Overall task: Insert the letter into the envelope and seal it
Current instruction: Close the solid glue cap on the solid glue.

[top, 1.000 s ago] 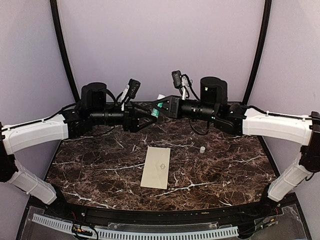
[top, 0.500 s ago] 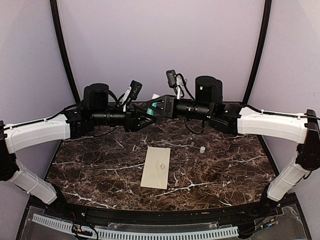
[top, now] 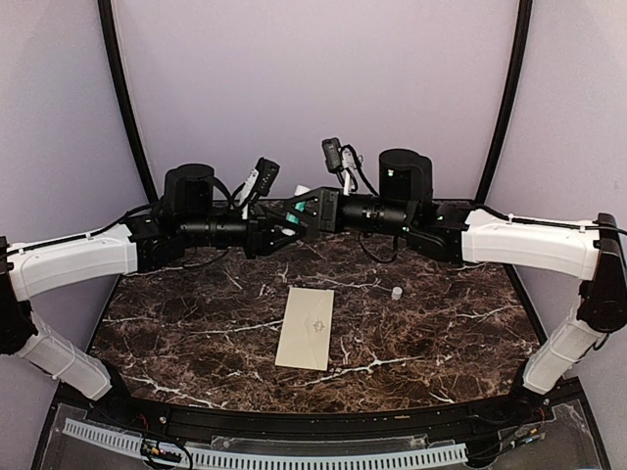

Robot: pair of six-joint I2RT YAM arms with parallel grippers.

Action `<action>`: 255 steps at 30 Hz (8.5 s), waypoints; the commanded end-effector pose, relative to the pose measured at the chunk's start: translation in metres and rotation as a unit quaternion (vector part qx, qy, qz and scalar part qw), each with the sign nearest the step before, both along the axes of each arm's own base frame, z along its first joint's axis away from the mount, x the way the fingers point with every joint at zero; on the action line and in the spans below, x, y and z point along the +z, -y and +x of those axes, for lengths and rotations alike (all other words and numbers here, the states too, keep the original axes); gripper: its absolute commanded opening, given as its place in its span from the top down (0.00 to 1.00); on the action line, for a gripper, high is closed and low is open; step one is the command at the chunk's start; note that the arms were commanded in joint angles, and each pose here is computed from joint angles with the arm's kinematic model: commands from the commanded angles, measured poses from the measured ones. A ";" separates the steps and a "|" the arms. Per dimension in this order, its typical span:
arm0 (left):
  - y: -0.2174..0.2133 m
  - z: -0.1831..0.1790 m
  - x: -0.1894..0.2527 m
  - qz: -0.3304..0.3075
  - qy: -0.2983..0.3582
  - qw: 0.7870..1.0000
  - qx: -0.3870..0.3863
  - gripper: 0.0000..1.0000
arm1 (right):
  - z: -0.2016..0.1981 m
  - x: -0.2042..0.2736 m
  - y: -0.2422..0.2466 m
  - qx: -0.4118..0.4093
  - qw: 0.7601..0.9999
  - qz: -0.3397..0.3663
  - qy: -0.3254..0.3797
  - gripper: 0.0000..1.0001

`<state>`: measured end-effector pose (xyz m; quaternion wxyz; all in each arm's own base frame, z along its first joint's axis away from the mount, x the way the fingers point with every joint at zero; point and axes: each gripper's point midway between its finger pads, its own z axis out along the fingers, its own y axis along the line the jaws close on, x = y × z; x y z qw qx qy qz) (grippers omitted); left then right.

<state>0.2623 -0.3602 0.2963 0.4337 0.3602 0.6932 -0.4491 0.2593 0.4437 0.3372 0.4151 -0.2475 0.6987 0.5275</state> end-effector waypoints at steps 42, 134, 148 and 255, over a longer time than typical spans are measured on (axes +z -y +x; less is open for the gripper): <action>-0.063 0.022 -0.015 0.056 0.005 0.996 0.065 1.00 | 0.057 -0.153 0.216 -0.286 0.897 -0.305 -0.145 0.42; -0.017 -0.057 -0.013 0.025 0.042 0.995 -0.089 1.00 | 0.003 -0.070 0.129 0.047 0.988 -0.130 -0.063 0.90; -0.001 -0.070 -0.033 0.049 0.009 0.989 -0.140 1.00 | -0.052 -0.016 0.098 0.216 0.976 0.003 -0.031 0.90; 0.011 -0.081 -0.056 0.082 -0.028 0.980 -0.179 1.00 | -0.077 -0.051 0.046 0.297 0.948 -0.097 -0.067 0.96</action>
